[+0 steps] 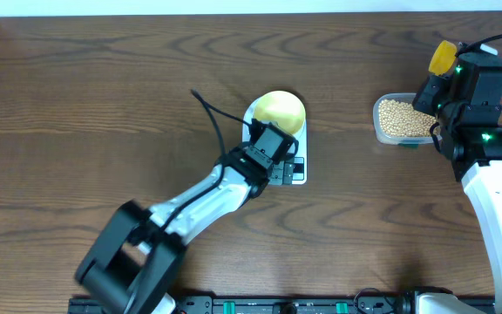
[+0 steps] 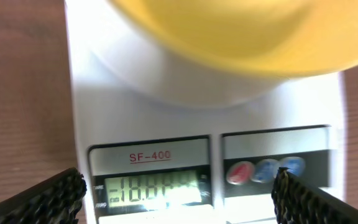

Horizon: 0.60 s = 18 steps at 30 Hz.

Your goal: Scoop item into bowl and weigh 50g on scale

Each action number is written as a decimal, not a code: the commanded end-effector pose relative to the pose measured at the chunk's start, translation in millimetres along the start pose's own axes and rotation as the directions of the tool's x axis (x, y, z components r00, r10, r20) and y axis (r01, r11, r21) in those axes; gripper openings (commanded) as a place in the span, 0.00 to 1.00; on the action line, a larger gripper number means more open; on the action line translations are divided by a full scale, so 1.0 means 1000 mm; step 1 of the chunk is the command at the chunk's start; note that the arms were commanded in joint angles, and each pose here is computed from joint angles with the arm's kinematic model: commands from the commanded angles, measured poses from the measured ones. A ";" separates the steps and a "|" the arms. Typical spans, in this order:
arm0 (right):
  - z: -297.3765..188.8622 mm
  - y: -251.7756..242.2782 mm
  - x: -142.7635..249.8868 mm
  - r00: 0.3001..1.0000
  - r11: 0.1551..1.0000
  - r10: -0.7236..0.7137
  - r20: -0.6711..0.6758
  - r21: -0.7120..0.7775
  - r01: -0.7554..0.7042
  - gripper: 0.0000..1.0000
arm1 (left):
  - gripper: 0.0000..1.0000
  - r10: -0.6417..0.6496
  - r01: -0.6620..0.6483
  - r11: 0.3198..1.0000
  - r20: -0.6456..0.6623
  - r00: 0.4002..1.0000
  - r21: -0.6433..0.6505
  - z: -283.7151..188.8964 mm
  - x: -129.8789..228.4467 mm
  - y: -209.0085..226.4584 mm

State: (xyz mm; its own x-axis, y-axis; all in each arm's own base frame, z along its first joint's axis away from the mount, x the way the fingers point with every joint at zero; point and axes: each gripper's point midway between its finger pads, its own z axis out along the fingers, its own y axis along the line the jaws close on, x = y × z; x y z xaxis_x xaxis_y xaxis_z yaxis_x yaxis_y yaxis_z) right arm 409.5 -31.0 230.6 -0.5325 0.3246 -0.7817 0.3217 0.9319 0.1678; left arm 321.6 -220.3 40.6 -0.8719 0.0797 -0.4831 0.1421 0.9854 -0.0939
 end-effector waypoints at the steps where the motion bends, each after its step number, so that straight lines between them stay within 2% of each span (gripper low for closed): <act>1: -0.001 0.000 -0.006 1.000 1.000 -0.005 0.010 0.003 0.005 0.01 | 0.98 -0.028 0.021 0.997 0.094 0.995 0.073 -0.039 -0.025 -0.010; 6: -0.001 -0.001 -0.002 1.000 1.000 -0.007 -0.005 0.008 0.007 0.01 | 0.98 -0.010 -0.005 0.996 0.165 0.986 0.090 -0.079 -0.038 -0.005; 9: -0.001 -0.001 -0.001 1.000 1.000 -0.008 -0.007 0.009 0.008 0.01 | 0.98 0.064 -0.076 0.995 0.183 0.981 0.063 -0.093 -0.038 0.002; 13: -0.001 -0.002 0.000 1.000 1.000 -0.013 -0.012 0.010 0.013 0.01 | 0.98 0.141 -0.135 0.990 0.169 0.976 -0.047 -0.100 -0.032 0.023; 18: -0.001 -0.004 0.007 0.995 0.996 -0.086 -0.042 0.017 0.087 0.01 | 0.98 0.189 -0.150 0.952 0.129 0.973 -0.265 -0.102 -0.025 0.063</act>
State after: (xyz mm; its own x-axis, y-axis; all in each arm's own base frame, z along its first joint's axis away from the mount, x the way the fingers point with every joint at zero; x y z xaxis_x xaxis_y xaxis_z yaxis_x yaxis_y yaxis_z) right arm 401.7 -30.7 220.9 -0.5780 0.3065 -0.7563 0.3179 0.9381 0.1373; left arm 296.5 -170.2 129.4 -0.7888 0.1967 -0.5823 0.1989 0.9781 0.0609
